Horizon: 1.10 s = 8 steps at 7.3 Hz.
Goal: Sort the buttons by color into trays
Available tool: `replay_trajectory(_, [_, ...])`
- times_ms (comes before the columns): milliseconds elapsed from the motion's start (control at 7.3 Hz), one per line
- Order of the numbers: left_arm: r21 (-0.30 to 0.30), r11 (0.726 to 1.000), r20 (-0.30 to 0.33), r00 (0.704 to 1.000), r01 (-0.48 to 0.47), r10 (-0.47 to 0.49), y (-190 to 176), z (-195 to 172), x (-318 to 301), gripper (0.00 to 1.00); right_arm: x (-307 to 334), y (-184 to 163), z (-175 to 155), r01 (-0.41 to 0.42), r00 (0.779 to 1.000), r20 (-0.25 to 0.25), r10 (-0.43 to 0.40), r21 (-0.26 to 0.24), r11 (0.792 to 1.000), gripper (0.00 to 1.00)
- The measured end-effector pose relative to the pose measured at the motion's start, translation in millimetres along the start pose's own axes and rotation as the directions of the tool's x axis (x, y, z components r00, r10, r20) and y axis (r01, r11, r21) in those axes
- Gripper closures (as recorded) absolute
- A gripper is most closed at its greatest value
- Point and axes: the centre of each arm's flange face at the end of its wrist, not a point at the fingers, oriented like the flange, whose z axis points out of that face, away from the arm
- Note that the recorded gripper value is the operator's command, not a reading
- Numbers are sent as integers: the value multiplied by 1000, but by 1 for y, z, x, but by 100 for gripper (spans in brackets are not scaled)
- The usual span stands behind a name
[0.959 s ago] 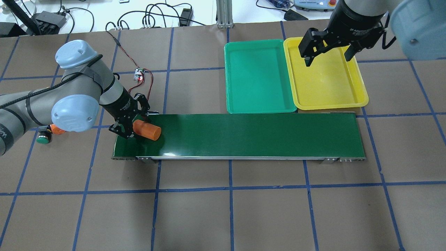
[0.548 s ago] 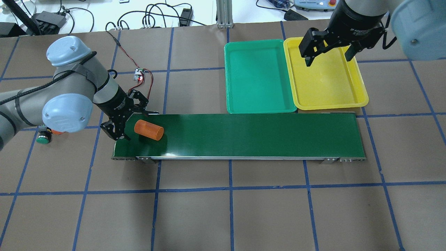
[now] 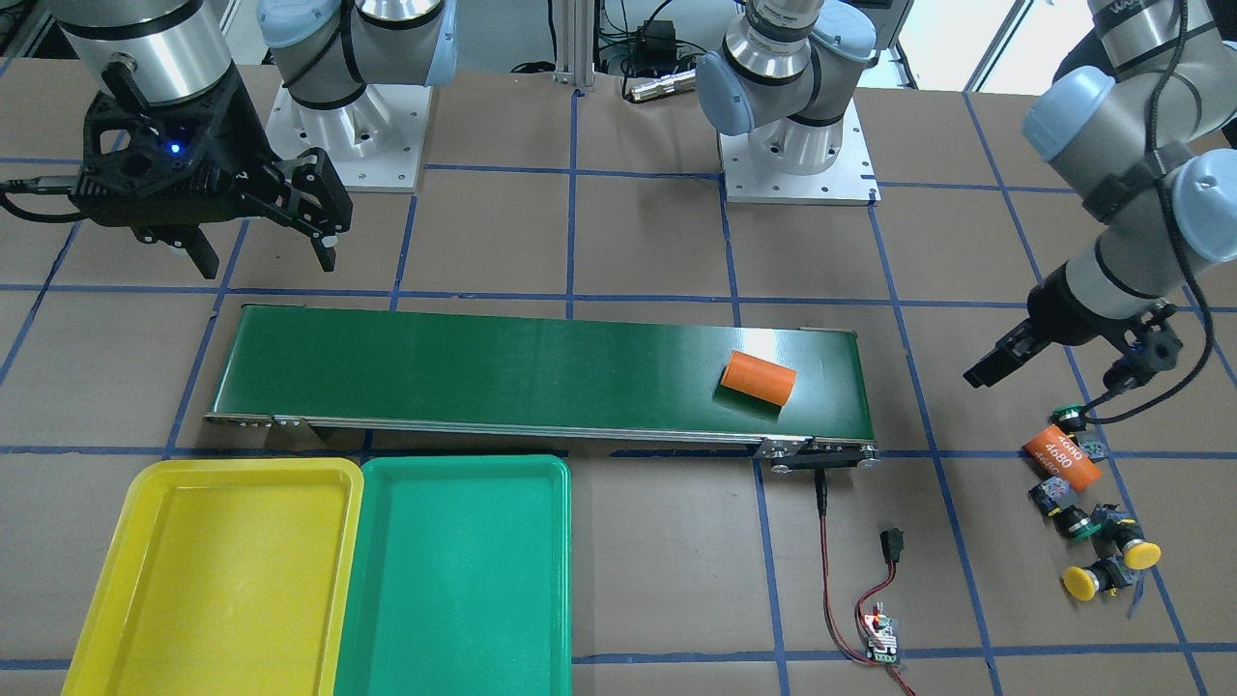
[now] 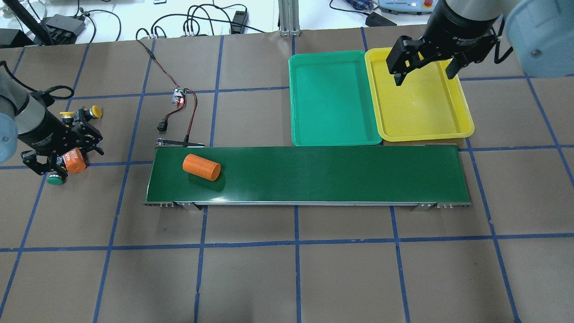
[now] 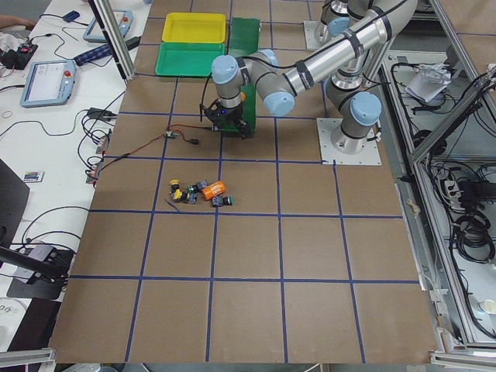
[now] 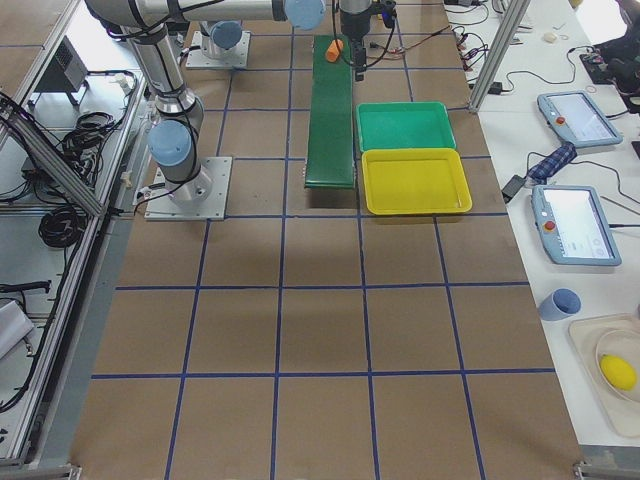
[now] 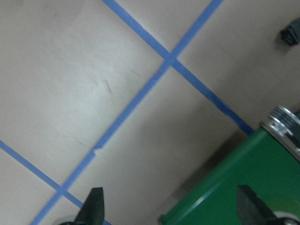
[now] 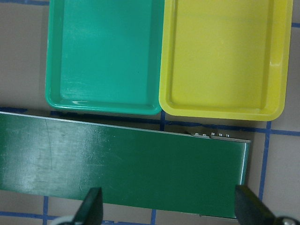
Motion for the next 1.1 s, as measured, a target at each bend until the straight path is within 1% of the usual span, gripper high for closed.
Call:
replay_trajectory(137, [40,998,-1,999,-52,52,-29,3,-11,0,0,0,0,0,1000,0,0,0,1000,0])
replay_trajectory(411, [118,979,15,986,-165,165,-75,17,-20,0,1,0,0,-1,1000,-2,1,-1,1000,0])
replay_trajectory(548, [134,970,21,979,-203,202,-90,31,-27,0,1,0,0,-1,1000,-3,1,-2,1000,0])
replay_trajectory(822, [127,963,32,971,-238,236,-107,58,-41,0,0,1,0,1,1000,-4,-1,-2,1000,0])
replay_trajectory(1096, [109,965,32,972,-237,235,-110,73,-44,0,0,1,-1,1,1000,-5,-1,-2,1000,0])
